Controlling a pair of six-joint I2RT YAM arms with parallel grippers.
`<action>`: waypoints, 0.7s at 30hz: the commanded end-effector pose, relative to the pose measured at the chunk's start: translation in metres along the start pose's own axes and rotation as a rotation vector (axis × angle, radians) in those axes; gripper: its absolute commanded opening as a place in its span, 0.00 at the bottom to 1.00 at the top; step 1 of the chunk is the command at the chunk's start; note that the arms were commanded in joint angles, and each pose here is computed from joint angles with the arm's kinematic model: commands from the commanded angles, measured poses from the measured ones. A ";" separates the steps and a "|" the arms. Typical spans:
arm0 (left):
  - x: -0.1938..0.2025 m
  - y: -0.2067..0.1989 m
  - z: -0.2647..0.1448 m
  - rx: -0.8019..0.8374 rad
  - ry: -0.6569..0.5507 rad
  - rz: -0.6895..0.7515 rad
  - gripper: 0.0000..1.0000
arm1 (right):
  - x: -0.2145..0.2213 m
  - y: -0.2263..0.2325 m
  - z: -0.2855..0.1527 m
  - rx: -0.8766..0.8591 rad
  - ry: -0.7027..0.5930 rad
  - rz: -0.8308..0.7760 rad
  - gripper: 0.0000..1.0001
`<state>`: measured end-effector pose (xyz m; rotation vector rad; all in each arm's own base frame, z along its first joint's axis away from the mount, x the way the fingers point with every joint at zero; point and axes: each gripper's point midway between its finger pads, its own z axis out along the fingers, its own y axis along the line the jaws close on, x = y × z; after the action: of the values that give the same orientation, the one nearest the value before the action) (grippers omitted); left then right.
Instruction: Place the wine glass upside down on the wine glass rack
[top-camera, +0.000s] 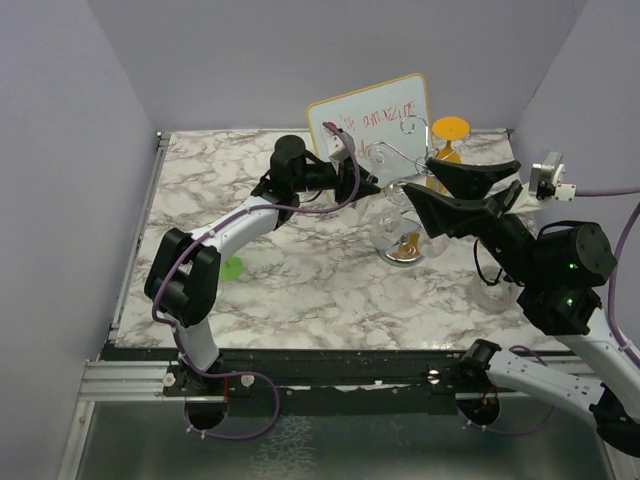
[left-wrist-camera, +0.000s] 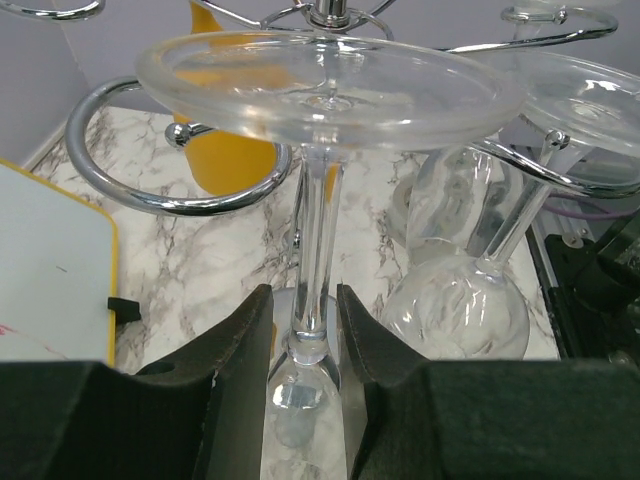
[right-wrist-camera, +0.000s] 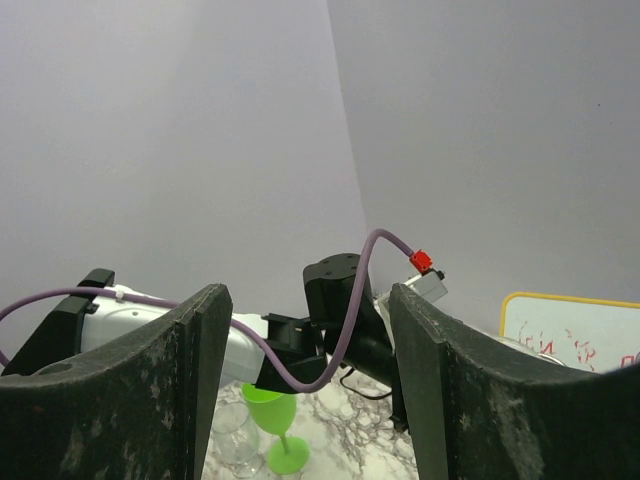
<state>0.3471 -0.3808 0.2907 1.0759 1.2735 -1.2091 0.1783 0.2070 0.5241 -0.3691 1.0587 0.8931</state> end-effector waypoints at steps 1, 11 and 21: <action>-0.016 -0.003 0.006 0.027 -0.039 0.106 0.00 | 0.000 -0.006 -0.001 0.040 0.013 -0.010 0.69; -0.014 0.016 0.023 -0.085 -0.067 0.078 0.00 | 0.004 0.008 -0.001 -0.043 0.019 -0.008 0.69; -0.015 0.038 0.030 -0.238 -0.108 -0.002 0.00 | 0.008 0.016 -0.001 -0.086 0.021 0.013 0.69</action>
<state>0.3722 -0.4033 0.2816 0.9372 1.3257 -1.1108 0.1769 0.2114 0.5209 -0.3925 1.0643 0.9043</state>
